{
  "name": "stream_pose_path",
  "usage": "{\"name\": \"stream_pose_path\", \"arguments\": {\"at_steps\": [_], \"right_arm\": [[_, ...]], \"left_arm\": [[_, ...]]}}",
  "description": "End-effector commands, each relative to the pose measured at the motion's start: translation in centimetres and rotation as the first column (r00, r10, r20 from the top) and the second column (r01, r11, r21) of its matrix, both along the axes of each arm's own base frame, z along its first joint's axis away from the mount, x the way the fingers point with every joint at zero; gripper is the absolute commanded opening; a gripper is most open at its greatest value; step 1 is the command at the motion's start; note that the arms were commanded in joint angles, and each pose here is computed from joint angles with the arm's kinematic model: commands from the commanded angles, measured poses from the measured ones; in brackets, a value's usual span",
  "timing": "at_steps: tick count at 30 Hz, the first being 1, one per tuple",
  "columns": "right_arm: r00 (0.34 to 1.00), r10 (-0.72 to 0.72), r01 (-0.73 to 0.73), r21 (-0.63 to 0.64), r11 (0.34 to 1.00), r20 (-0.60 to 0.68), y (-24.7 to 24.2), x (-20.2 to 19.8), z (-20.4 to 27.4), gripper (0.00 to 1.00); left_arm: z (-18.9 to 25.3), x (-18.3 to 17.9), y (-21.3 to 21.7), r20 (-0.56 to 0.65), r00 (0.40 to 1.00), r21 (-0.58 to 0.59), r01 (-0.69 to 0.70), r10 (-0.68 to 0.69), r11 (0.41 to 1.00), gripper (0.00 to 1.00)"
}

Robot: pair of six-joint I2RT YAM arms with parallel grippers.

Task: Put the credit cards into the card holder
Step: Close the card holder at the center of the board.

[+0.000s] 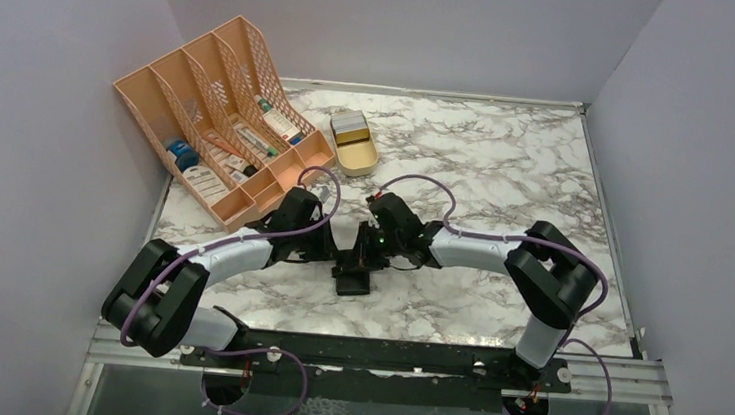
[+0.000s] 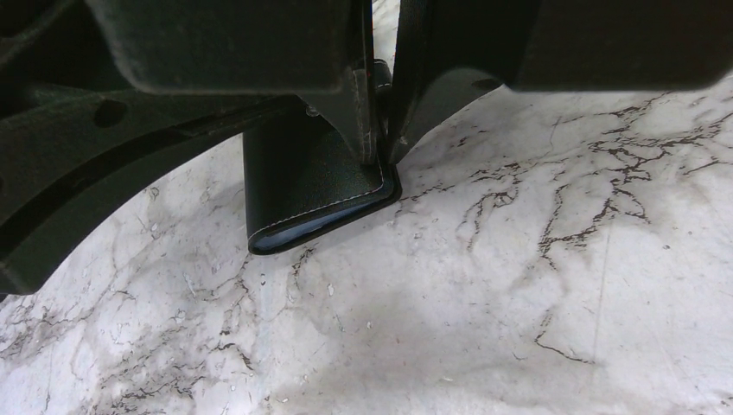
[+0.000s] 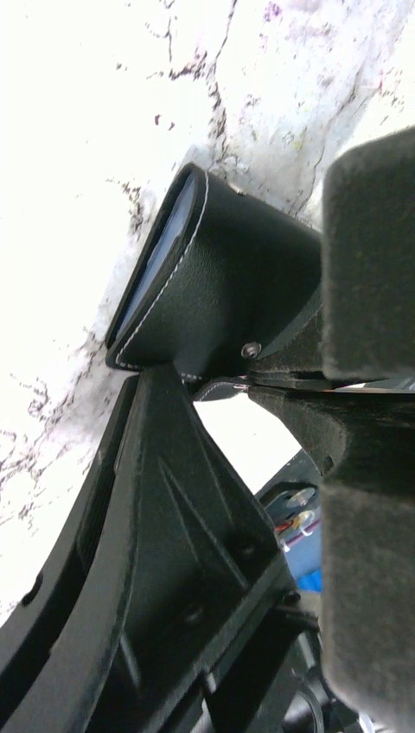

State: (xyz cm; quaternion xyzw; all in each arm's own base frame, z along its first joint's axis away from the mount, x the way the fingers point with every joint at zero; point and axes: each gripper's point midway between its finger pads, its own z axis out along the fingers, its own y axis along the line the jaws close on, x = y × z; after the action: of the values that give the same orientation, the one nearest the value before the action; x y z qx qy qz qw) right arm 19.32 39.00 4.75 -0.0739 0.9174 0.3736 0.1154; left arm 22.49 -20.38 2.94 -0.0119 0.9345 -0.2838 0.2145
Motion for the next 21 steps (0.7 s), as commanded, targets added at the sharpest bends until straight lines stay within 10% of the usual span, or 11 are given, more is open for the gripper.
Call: {"name": "stream_pose_path", "arguments": {"at_steps": [1,21], "right_arm": [[0.999,-0.020,0.021,-0.039,0.999,0.031,-1.05,-0.07,-0.12,0.01],[0.998,-0.031,0.035,-0.060,0.998,0.057,-1.52,0.30,-0.09,0.01]], "left_arm": [[-0.45,-0.58,0.35,-0.014,1.000,0.008,0.006,-0.006,1.000,0.13],[-0.81,-0.63,0.82,-0.014,1.000,0.036,0.005,-0.004,0.999,0.13]]}}
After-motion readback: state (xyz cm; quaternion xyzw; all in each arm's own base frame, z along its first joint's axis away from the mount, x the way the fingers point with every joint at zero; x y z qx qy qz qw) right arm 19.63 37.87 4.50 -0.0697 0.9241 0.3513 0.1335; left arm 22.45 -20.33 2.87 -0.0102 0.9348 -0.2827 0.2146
